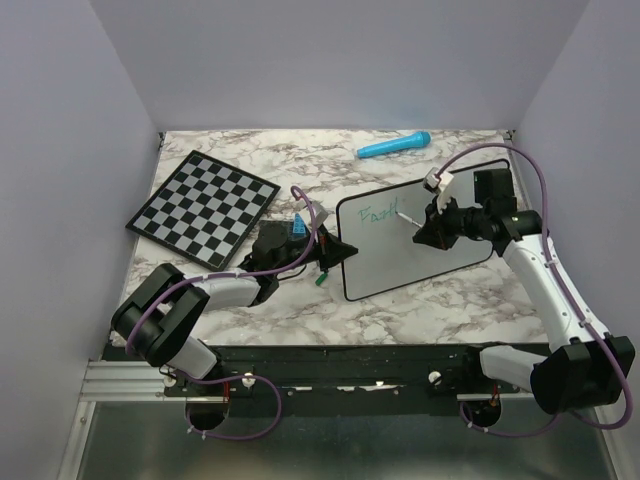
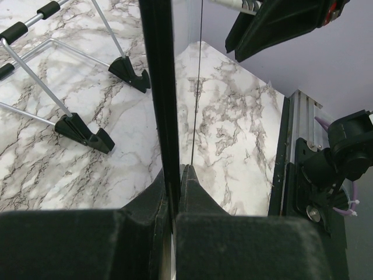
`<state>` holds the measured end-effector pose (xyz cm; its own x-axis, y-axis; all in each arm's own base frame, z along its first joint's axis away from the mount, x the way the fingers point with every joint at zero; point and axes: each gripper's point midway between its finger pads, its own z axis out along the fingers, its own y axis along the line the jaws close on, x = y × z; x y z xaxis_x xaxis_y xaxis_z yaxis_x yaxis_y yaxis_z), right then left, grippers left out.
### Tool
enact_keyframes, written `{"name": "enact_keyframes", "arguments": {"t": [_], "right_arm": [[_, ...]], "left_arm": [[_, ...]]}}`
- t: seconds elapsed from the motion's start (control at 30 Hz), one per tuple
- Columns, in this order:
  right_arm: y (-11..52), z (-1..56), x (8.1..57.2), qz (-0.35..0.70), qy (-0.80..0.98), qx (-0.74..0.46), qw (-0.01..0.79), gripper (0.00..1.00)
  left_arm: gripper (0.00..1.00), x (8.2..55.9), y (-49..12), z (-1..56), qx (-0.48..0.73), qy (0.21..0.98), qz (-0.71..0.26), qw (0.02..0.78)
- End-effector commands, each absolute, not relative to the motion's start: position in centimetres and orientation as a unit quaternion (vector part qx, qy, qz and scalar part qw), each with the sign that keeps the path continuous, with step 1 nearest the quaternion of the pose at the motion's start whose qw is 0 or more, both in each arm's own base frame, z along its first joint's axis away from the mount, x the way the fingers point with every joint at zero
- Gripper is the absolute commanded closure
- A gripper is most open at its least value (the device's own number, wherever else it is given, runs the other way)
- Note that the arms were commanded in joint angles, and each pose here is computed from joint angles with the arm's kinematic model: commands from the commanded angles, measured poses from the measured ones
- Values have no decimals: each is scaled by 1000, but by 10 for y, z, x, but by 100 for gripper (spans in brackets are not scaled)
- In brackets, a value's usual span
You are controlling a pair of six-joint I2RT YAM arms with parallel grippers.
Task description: Write a sentence on the whiteboard
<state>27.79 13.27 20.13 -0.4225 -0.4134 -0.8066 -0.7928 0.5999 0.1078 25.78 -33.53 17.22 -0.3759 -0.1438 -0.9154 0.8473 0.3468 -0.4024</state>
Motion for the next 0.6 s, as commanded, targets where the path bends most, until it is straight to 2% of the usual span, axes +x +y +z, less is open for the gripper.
{"name": "enact_keyframes", "arguments": {"t": [0.0,0.57], "right_arm": [[129,187,266,247,813,-379,367,100],[130,225,288,237,799,-368,412,99]], "left_arm": [[100,261,-335,157,295,665,-476,494],[100,263,-336,158,296,664,-477,494]]}}
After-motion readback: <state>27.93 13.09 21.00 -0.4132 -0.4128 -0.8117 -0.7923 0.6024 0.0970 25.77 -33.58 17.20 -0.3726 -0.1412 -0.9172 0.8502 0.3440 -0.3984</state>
